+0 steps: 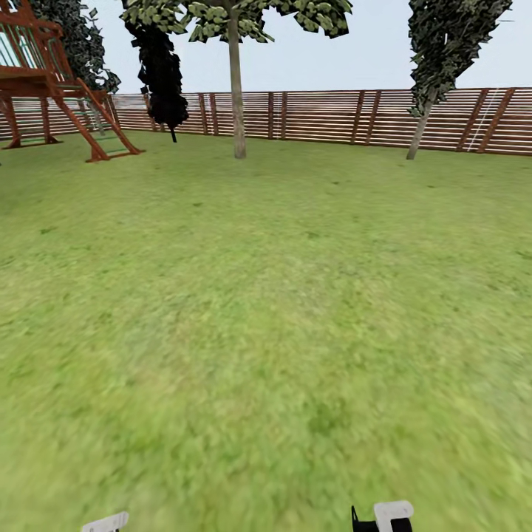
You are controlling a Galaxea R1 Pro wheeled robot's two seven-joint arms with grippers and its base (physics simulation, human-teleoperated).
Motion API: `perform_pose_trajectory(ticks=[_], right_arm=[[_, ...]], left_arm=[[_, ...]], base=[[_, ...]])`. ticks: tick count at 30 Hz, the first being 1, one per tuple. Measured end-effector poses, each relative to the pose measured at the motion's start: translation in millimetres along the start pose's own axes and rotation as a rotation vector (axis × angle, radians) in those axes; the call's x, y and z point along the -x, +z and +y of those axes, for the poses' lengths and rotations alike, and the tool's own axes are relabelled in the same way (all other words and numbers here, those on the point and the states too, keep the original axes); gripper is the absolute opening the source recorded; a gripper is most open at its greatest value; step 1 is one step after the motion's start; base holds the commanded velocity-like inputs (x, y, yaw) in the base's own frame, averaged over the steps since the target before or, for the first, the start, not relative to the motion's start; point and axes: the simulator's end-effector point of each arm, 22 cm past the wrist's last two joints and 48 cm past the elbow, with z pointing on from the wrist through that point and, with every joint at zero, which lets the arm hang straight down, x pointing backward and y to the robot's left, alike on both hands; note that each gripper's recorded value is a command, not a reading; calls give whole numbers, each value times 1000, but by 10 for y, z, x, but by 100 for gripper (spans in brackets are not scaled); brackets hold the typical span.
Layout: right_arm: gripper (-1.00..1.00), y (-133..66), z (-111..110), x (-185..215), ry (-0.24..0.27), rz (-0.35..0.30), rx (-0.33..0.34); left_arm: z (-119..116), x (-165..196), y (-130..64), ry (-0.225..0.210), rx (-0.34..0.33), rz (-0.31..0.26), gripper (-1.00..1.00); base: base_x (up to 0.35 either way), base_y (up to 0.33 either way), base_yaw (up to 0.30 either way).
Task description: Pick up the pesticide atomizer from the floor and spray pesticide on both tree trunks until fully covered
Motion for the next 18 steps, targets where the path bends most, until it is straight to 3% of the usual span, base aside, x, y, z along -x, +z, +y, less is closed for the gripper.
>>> perform_pose_trajectory(ticks=[18], right_arm=[[100,-1,0,-2,0,0,0]], left_arm=[[-1,3,1,0,0,0,-100]], base=[[339,0,0]])
